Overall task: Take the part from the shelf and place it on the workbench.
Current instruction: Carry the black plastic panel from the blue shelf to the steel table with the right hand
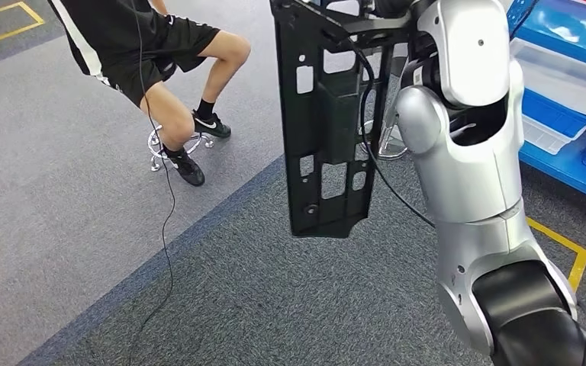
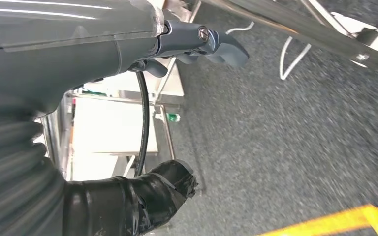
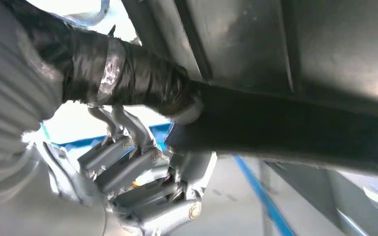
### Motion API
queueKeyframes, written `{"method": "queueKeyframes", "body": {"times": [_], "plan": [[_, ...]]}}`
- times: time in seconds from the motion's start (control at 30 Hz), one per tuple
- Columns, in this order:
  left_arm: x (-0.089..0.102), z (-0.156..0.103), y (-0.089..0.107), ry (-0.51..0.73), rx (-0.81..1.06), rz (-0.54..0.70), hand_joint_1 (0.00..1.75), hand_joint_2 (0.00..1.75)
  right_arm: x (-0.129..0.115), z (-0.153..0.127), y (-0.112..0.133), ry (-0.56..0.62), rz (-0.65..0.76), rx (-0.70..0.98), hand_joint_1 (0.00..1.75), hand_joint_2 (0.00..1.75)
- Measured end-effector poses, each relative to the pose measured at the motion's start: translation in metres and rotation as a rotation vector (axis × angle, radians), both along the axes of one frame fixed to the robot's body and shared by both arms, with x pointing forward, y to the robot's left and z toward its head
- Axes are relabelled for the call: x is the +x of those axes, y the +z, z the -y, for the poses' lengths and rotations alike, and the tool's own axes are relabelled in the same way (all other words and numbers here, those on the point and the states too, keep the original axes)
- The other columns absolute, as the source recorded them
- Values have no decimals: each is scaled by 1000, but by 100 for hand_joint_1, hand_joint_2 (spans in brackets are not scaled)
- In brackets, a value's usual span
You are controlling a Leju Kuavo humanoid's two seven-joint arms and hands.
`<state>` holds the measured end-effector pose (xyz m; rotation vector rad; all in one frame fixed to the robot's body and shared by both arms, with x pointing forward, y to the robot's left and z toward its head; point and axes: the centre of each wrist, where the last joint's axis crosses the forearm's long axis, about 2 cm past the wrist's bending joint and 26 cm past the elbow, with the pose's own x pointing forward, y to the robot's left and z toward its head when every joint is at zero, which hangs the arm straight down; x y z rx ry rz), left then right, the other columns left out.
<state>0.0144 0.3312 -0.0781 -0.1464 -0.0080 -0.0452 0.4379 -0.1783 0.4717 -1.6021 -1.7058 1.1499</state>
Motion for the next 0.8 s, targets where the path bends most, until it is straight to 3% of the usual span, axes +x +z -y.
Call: {"method": "queueKeyframes", "body": {"times": [0.8], "plan": [[4,-4,3,-170,67,36,0,175,-1,-4,-1,-1,-2,0,175,175]]}}
